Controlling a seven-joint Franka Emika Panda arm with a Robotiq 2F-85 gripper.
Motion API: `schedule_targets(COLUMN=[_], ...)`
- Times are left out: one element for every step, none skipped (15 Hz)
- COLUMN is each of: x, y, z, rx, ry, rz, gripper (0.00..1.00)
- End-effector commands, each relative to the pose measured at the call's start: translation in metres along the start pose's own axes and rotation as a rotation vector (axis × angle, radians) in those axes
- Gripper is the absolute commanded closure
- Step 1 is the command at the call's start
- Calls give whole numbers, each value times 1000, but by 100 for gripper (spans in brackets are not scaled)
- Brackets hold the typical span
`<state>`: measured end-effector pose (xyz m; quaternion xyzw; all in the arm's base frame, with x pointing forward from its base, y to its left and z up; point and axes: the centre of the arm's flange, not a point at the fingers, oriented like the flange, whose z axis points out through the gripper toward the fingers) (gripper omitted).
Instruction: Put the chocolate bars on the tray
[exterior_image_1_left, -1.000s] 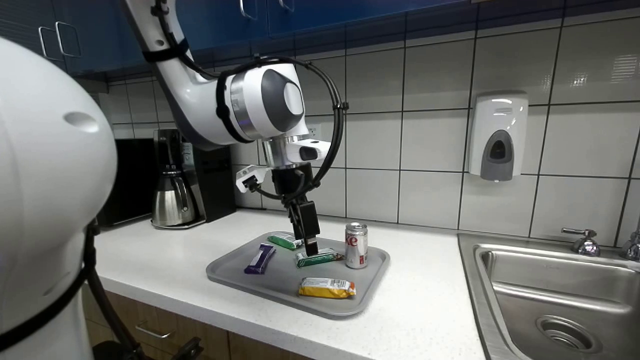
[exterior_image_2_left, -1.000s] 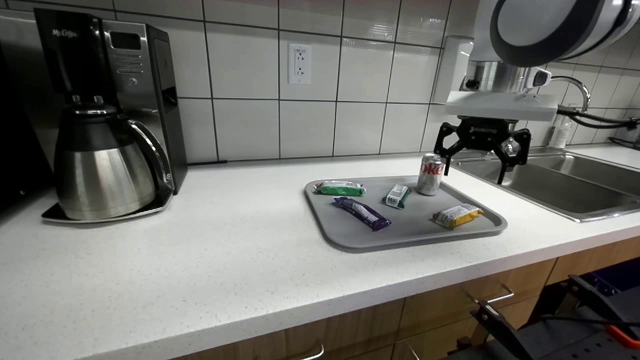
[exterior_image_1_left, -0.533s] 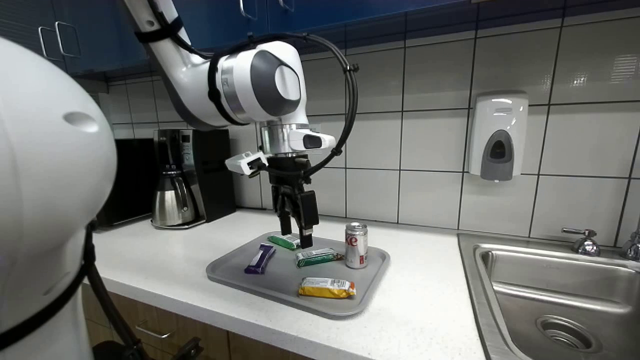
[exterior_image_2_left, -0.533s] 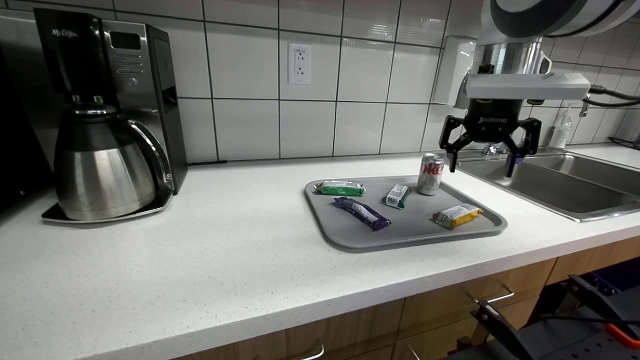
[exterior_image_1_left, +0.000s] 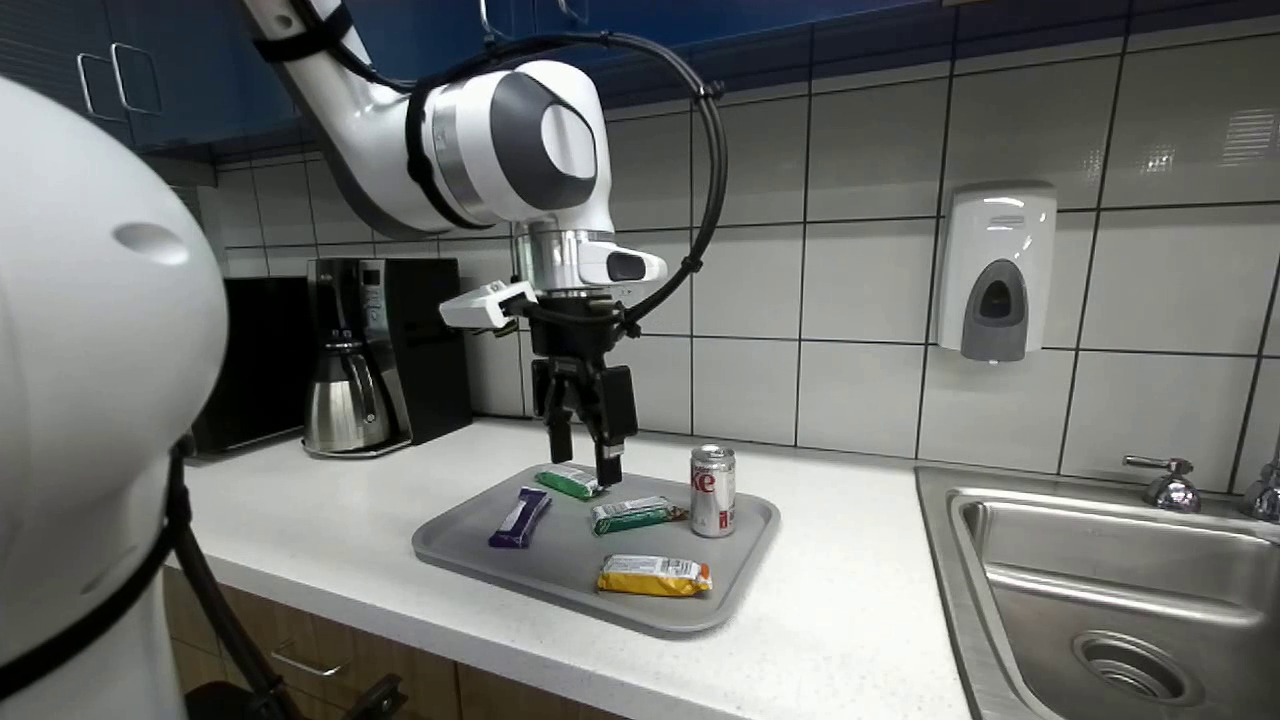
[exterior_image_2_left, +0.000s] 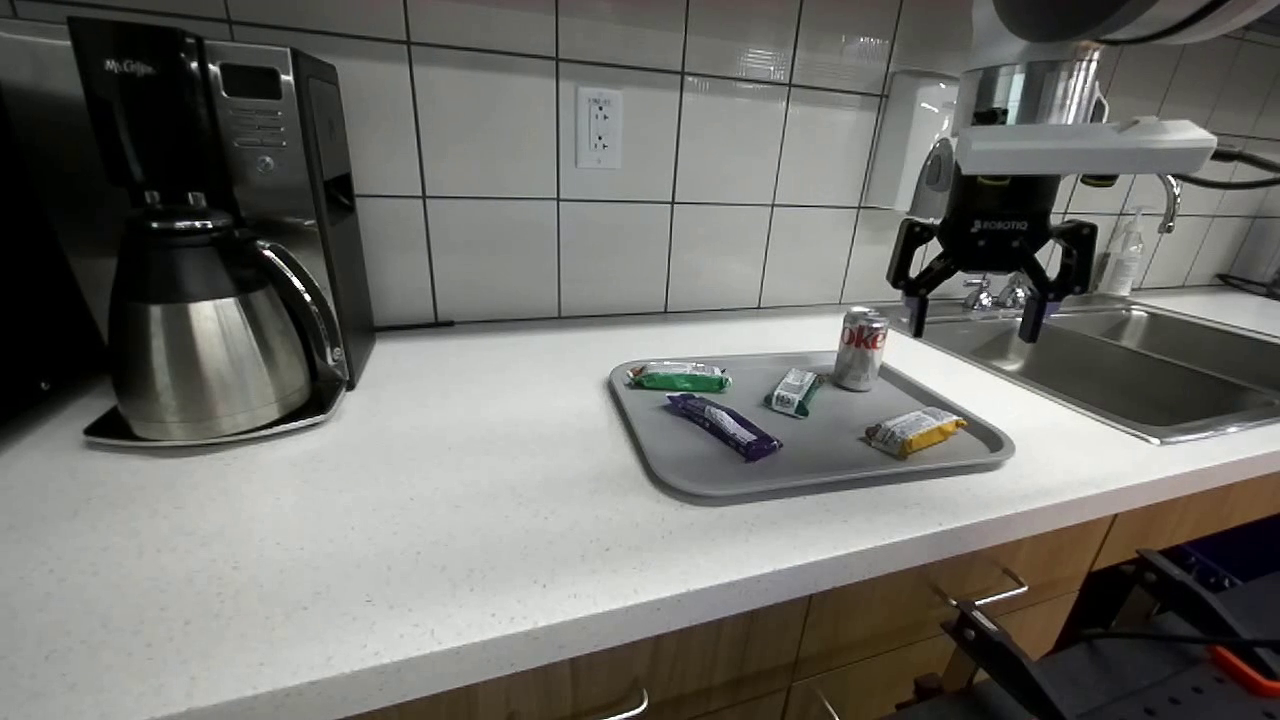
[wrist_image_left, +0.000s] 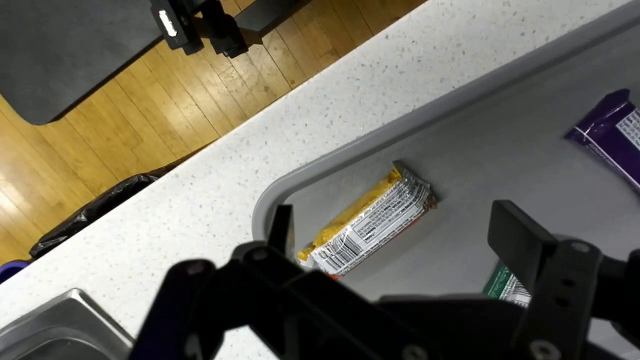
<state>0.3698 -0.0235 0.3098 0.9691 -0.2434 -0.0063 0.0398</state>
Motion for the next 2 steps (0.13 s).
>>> schedule_targets(x=[0,0], y=[0,0], z=[0,0], rx=[-1,-1], ry=[0,0], rz=[-1,0], gripper=[0,0])
